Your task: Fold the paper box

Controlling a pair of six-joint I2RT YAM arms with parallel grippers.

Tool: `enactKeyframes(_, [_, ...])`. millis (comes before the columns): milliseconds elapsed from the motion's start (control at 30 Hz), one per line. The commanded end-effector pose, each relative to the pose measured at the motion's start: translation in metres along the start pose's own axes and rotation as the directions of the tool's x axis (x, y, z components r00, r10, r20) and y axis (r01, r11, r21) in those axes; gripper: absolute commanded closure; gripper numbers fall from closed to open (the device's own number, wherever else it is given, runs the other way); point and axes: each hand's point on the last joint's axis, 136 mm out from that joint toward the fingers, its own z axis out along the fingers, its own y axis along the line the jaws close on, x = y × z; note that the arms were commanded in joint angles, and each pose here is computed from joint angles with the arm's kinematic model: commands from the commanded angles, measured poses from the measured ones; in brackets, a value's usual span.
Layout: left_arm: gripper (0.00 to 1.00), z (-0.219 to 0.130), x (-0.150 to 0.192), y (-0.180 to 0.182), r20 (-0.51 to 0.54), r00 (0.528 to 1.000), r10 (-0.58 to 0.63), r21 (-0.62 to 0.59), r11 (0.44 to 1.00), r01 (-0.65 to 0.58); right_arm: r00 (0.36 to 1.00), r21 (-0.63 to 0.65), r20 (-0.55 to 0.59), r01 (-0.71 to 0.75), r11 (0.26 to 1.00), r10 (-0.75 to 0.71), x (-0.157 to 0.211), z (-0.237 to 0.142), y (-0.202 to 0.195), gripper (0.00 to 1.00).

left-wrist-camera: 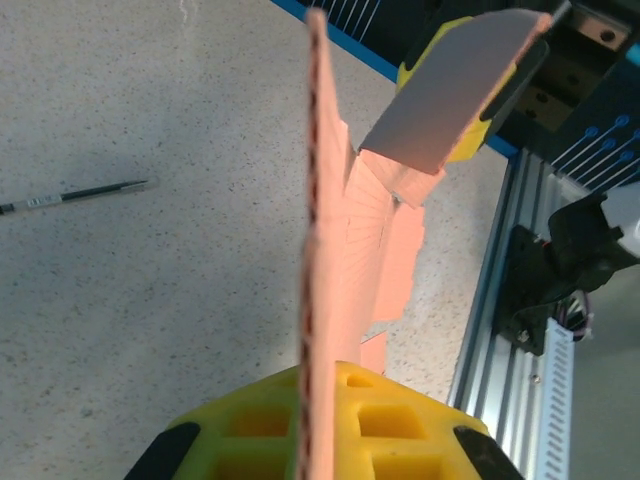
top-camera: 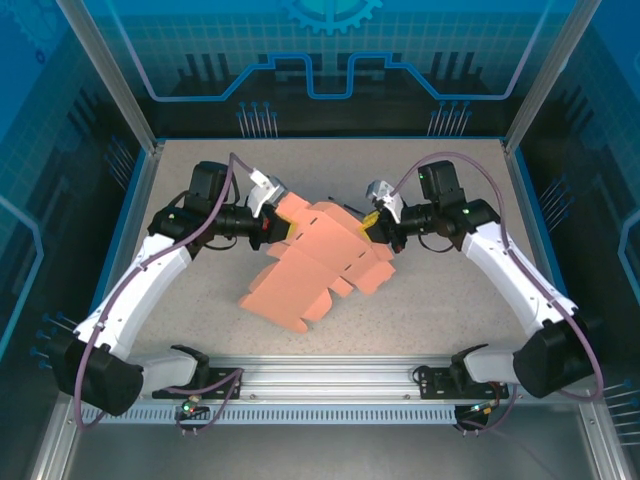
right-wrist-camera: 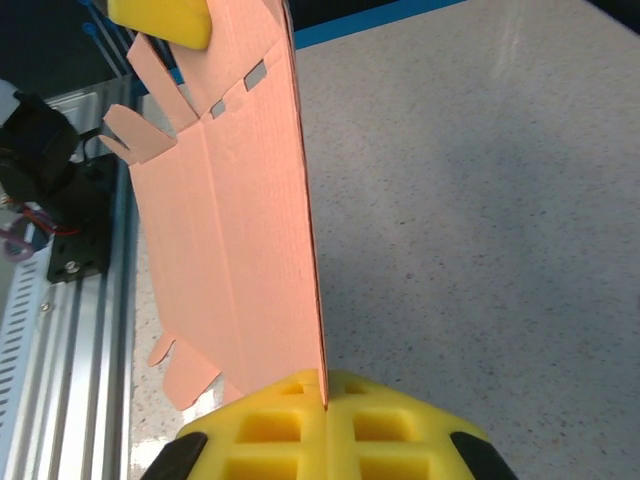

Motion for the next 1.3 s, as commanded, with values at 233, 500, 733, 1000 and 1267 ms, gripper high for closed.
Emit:
enactKeyframes(233, [1.00,-0.003,-0.039,-0.005,0.079,0.956,-0.283,0.085,0.957,0.276,0.989,0.436,-0.029,0.144,0.888,-0.147,-0.010,-0.006,-0.016,1.00])
enactKeyframes(500, [1.00,0.004,-0.042,-0.001,0.080,0.929,-0.361,0.114,0.929,0.352,0.957,0.606,-0.114,0.280,0.745,-0.267,-0.008,0.005,-0.014,1.00])
enactKeyframes(733, [1.00,0.012,-0.039,0.009,0.071,0.908,-0.412,0.115,0.908,0.403,0.918,0.659,-0.223,0.390,0.643,-0.328,0.003,0.025,-0.015,1.00])
enactKeyframes(1000, [1.00,0.014,-0.036,0.025,0.078,0.894,-0.441,0.089,0.896,0.435,0.918,0.638,-0.245,0.394,0.661,-0.311,0.011,0.035,-0.019,1.00])
enactKeyframes(1267, [0.96,0.021,-0.021,0.044,0.075,0.918,-0.389,0.005,0.921,0.390,0.975,0.491,-0.165,0.213,0.845,-0.150,0.016,0.033,-0.014,1.00])
